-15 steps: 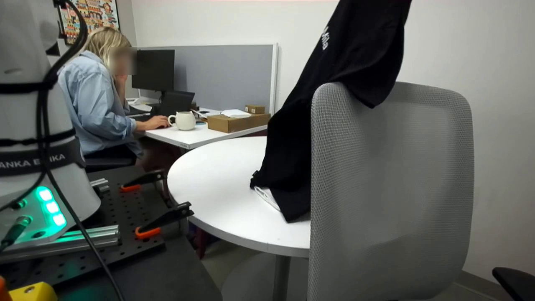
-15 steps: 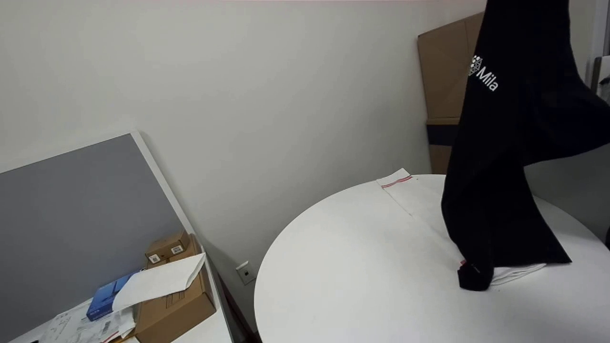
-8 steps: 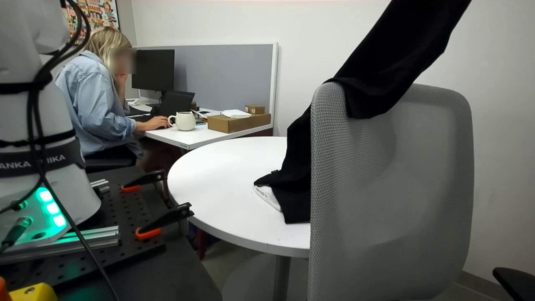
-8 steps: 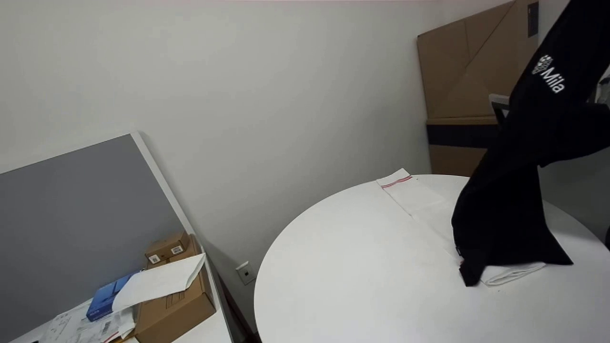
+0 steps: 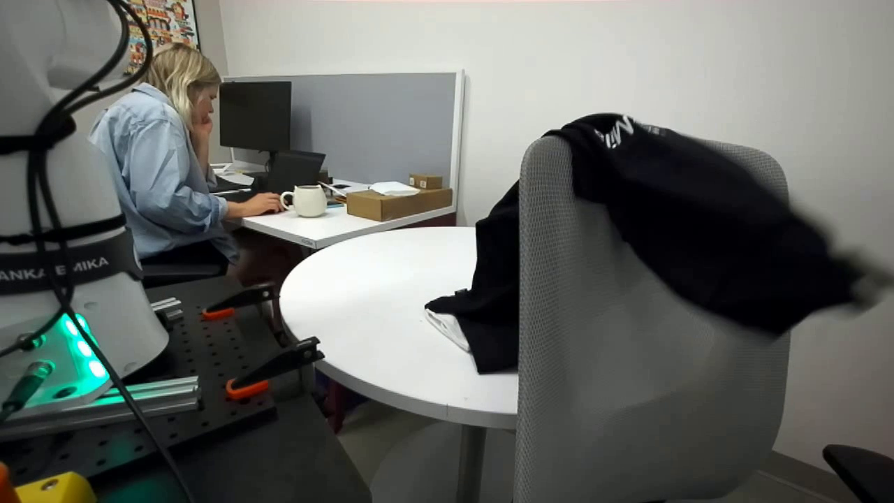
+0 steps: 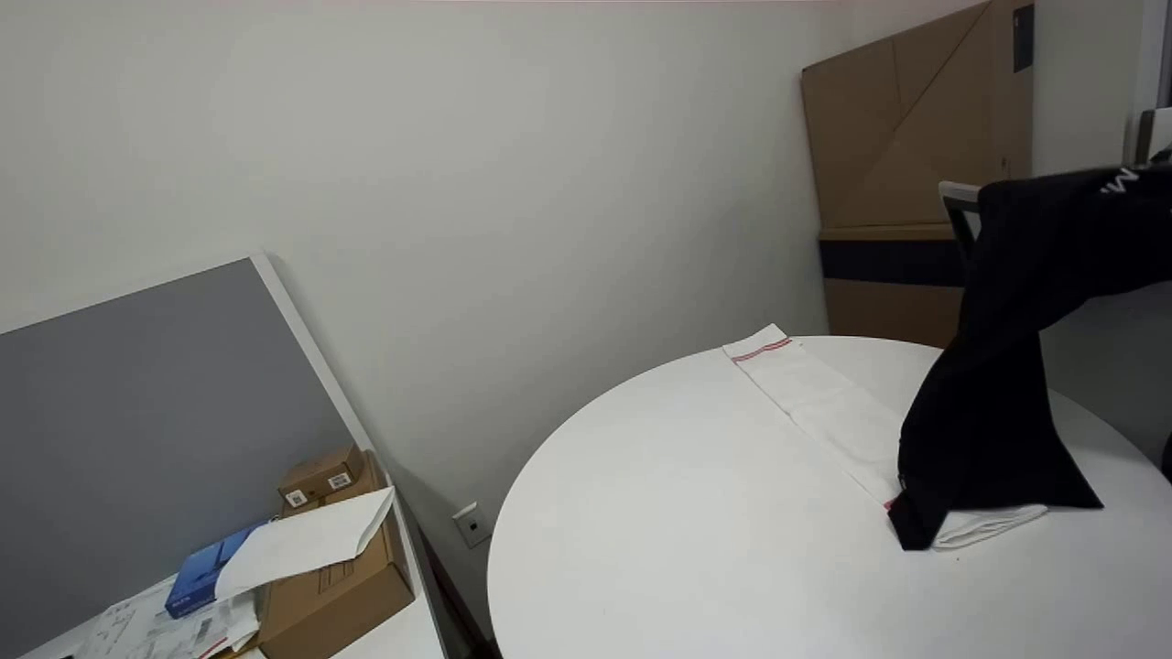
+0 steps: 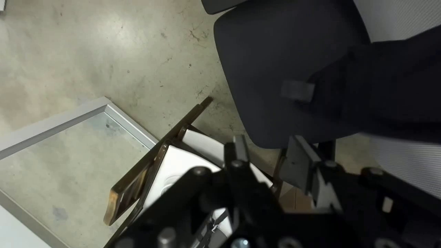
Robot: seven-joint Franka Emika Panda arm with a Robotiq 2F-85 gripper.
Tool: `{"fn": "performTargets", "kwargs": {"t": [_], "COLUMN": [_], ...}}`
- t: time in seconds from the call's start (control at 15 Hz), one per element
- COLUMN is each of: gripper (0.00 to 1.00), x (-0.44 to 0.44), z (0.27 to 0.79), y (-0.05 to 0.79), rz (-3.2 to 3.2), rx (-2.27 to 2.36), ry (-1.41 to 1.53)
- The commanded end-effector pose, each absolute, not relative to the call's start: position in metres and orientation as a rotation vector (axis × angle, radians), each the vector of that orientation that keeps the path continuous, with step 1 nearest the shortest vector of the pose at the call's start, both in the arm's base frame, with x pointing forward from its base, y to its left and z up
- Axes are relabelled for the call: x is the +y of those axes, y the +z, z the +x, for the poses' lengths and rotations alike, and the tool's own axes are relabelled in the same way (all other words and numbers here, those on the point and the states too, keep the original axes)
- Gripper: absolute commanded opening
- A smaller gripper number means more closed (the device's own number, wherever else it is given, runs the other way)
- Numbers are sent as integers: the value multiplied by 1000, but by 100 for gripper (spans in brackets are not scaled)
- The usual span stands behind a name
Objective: Unfold the black t-shirt, hang the t-shirt on the backrest of the grey chair, fold the red and white towel three times over
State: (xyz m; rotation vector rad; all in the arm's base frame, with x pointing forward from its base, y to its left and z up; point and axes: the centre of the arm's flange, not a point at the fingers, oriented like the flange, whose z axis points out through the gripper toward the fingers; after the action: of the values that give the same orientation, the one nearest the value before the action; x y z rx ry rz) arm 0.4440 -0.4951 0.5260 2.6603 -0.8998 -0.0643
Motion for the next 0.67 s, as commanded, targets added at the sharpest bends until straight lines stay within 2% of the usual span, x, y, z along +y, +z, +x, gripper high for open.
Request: {"fn": "performTargets", "kwargs": {"t": [0.0,0.27,0.6], "gripper": [70,98,100], "x": [-478,-431,-324], "z": [443,455,459], "y": [521,544,587], "rz": [2704,2750,2911], "rx": [-870,-744,-492], "ry": [-6,75,169]}}
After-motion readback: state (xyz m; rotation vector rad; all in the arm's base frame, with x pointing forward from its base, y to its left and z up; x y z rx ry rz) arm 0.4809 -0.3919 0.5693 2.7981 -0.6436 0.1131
